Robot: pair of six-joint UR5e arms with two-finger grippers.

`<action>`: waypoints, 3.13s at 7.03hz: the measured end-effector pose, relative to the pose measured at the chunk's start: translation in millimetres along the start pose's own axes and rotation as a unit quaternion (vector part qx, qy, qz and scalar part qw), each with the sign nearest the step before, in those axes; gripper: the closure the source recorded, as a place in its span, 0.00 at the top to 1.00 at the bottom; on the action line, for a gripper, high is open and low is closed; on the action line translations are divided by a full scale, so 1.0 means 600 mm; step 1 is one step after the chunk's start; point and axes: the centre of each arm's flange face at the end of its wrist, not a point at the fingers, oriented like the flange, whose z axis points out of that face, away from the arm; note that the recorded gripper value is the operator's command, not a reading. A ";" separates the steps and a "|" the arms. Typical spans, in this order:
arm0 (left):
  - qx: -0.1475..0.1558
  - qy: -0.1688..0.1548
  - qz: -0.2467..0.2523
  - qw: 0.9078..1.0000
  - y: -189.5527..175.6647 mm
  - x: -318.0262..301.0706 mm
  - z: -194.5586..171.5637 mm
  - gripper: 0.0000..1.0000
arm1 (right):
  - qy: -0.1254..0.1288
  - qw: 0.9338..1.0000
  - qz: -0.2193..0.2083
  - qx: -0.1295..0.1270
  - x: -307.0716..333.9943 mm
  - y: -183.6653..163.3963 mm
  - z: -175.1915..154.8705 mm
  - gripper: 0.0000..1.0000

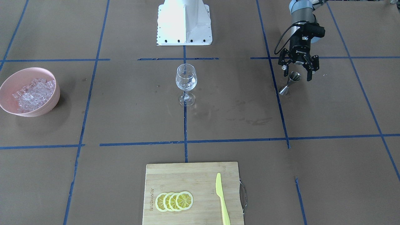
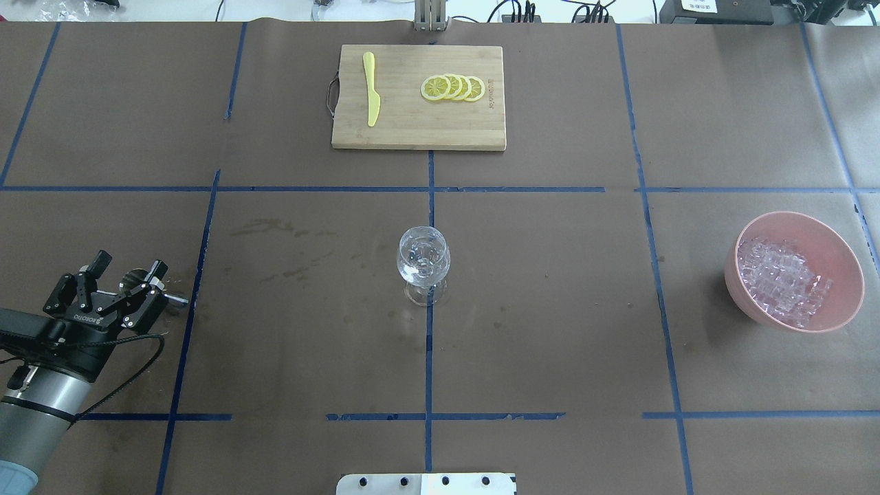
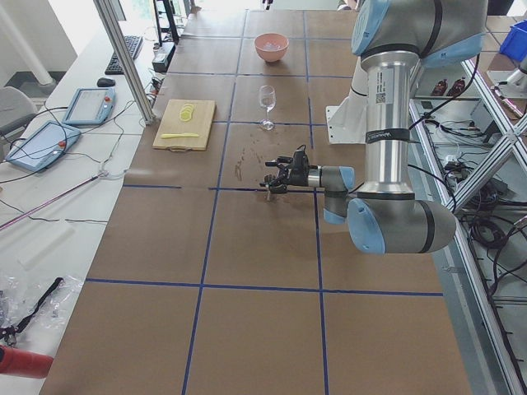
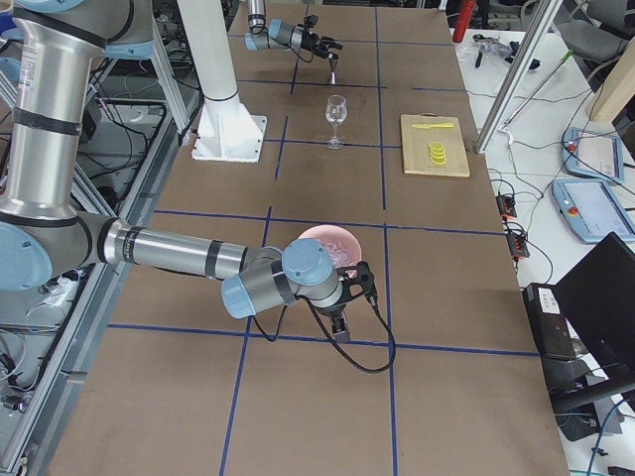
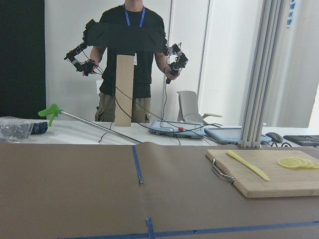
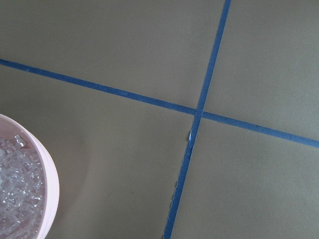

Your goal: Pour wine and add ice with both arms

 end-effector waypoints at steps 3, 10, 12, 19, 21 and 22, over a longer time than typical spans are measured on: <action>-0.023 0.047 0.040 0.998 -0.061 -0.046 0.059 1.00 | 0.000 1.000 -0.001 0.000 0.000 -0.001 0.000 1.00; -0.239 -0.010 0.203 0.950 -0.384 -0.359 0.274 1.00 | 0.000 1.000 0.016 0.003 -0.003 -0.006 -0.003 1.00; -0.307 -0.023 0.220 0.926 -0.493 -0.467 0.260 1.00 | 0.001 1.000 0.017 0.003 -0.002 -0.005 -0.002 1.00; -0.584 -0.110 0.012 0.804 -0.456 -0.662 0.154 1.00 | 0.000 1.000 0.021 -0.001 0.003 0.001 0.003 1.00; -0.611 -0.073 -0.020 0.788 -0.425 -0.653 0.079 1.00 | -0.001 1.000 0.018 0.002 -0.001 -0.005 0.000 1.00; -0.610 -0.066 -0.021 0.789 -0.429 -0.639 0.058 1.00 | -0.004 1.000 0.015 0.005 -0.008 -0.013 -0.005 1.00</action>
